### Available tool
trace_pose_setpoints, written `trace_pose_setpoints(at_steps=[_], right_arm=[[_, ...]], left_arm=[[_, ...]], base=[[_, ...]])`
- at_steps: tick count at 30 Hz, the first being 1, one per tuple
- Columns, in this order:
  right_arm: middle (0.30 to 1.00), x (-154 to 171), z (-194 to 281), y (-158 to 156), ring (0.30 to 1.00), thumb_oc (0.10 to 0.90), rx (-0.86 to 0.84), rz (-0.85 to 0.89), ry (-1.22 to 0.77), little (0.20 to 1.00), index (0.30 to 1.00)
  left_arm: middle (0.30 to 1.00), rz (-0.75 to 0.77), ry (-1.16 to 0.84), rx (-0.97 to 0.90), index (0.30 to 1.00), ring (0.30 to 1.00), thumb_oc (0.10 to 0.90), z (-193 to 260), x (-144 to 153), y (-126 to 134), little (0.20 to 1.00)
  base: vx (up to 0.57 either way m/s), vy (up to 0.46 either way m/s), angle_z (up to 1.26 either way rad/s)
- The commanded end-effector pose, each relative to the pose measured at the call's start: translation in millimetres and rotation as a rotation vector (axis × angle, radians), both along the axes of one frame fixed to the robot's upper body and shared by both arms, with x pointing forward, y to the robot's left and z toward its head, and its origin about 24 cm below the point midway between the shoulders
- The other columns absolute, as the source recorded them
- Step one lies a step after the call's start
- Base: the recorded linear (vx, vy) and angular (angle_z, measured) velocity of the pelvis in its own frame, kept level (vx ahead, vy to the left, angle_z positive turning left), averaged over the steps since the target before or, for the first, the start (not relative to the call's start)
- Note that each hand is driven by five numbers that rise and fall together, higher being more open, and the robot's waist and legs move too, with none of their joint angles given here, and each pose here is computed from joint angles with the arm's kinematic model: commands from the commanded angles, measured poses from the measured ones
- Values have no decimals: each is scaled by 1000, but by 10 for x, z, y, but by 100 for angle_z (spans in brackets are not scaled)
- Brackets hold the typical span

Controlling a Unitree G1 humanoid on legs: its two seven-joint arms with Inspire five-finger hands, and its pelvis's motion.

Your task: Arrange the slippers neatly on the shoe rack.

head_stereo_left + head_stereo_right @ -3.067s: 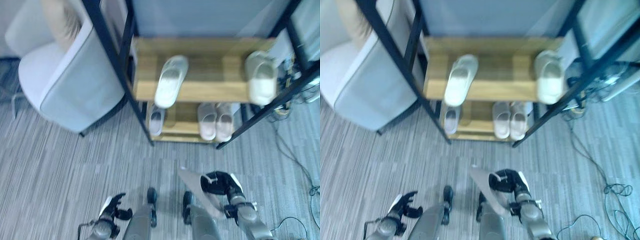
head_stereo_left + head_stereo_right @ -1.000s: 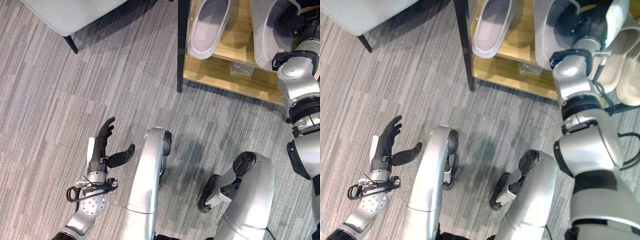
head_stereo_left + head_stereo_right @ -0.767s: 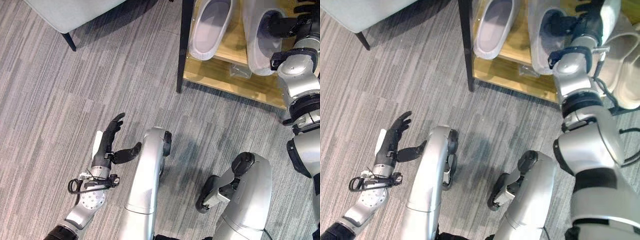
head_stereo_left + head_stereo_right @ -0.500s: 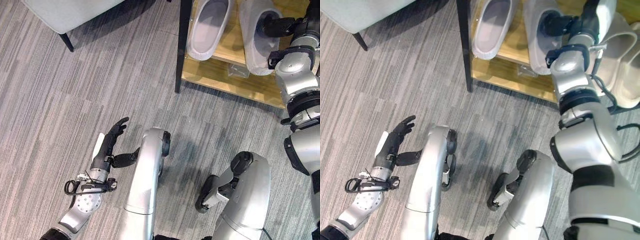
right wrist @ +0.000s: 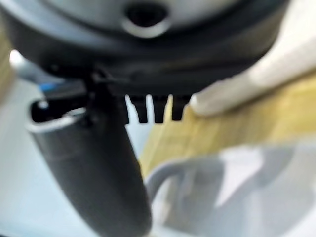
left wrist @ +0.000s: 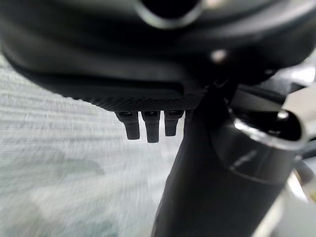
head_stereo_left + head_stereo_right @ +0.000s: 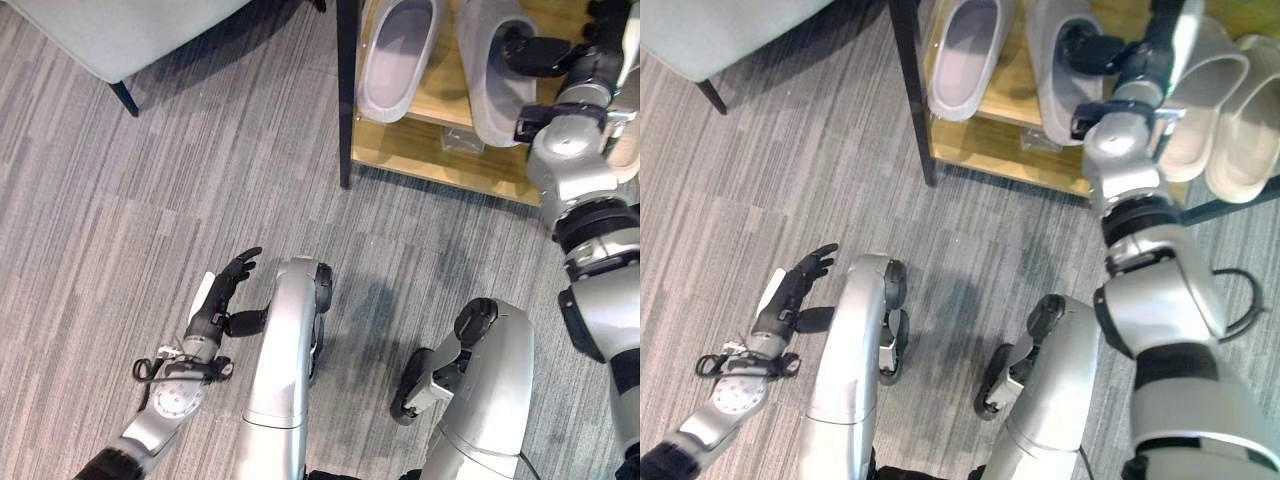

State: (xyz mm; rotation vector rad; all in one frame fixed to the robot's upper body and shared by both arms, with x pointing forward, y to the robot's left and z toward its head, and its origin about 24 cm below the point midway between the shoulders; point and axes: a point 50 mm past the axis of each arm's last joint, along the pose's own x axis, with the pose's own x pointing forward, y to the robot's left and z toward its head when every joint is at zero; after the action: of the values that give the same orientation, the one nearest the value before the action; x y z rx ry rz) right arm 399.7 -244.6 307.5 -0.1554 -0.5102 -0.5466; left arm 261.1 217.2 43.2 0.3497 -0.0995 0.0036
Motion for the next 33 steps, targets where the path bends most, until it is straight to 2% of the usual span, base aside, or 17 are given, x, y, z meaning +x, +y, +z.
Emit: trace_pose_setpoints(at_steps=[1, 3, 4, 7, 10, 12, 14, 20, 24, 33], right_arm=[[900, -348, 655, 279, 900, 800, -99, 114, -393, 900, 900], [900, -439, 629, 337, 900, 800, -180, 90, -432, 900, 900], [900, -502, 593, 354, 900, 800, -276, 31, -454, 900, 900], [900, -564, 533, 456, 900, 800, -310, 56, -477, 900, 900], [900, -573, 420, 552, 900, 800, -295, 118, -464, 900, 900], [900, -537, 150, 558, 900, 800, -268, 106, -411, 900, 900], [900, -537, 148, 558, 900, 800, -267, 106, -411, 900, 900], [900, -396, -153, 619, 900, 800, -195, 169, -295, 900, 900], [900, -329, -253, 708, 900, 800, -119, 254, -255, 900, 900], [900, -235, -302, 908, 900, 800, -158, 339, -185, 900, 900]], left_arm=[[900, -61, -105, -96, 900, 900, 800, 152, -39, -248, 900], [900, -37, -99, -100, 900, 900, 800, 131, -47, -233, 900], [900, -18, -110, -116, 900, 900, 800, 151, -38, -212, 900], [900, -9, -107, -99, 900, 900, 800, 138, -29, -200, 900], [900, 3, -109, -109, 900, 900, 800, 156, -11, -195, 900], [900, 36, -106, -125, 900, 900, 800, 151, 25, -172, 900], [900, 36, -106, -125, 900, 900, 800, 151, 26, -171, 900], [900, 83, -77, -264, 900, 900, 800, 92, 48, -166, 900], [900, 113, -112, -283, 900, 900, 800, 181, 178, -150, 900], [900, 106, -116, -274, 900, 900, 800, 204, 224, -158, 900]], base=[[-68, -23, -1], [-65, -15, -1], [-43, 7, -3], [-43, 27, -8], [-26, 7, -15], [-32, 18, -8], [-14, 9, -3], [0, 0, 0], [0, 0, 0], [0, 0, 0]])
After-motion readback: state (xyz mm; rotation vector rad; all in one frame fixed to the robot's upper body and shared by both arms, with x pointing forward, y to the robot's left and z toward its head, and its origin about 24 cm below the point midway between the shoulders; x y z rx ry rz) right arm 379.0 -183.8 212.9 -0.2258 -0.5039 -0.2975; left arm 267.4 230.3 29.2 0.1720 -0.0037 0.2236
